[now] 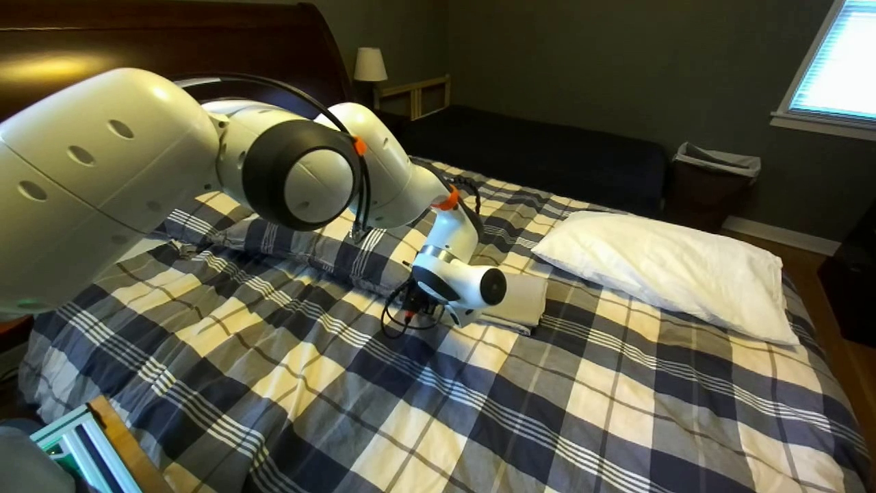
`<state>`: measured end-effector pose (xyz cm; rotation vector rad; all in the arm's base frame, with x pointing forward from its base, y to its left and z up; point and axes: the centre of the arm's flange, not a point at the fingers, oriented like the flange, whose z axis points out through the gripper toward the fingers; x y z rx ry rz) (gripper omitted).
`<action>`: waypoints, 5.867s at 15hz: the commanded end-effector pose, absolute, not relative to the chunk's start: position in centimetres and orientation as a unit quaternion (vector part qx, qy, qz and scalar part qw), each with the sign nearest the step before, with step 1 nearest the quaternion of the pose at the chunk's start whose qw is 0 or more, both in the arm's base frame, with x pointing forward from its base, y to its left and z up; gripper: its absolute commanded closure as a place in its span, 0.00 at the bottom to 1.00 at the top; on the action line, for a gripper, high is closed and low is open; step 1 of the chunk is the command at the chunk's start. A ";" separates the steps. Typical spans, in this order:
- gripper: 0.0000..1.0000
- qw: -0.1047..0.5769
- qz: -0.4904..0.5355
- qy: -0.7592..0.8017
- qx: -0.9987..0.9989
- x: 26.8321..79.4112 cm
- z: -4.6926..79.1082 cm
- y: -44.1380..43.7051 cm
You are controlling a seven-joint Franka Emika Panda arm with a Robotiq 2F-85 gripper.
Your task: Slide the pillow diagonally to the right of the the bed by pulling the bottom right corner of the pillow
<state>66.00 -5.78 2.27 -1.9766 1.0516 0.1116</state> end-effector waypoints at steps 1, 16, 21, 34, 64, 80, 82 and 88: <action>0.98 0.390 0.019 0.495 -0.776 62.5 2.0 -8.9; 0.98 0.451 -0.067 0.621 -0.638 55.5 4.6 -18.1; 0.98 0.442 -0.102 0.717 -0.530 47.0 4.4 -29.6; 0.01 0.504 -0.100 0.640 -0.571 47.3 8.3 -26.2; 0.00 0.330 0.049 0.594 -0.732 65.4 2.3 -2.7; 0.58 0.362 -0.034 0.604 -0.709 69.8 0.8 -0.3; 0.71 0.366 -0.035 0.603 -0.708 69.7 1.0 -0.4; 1.00 0.383 -0.035 0.597 -0.704 68.8 2.0 -1.5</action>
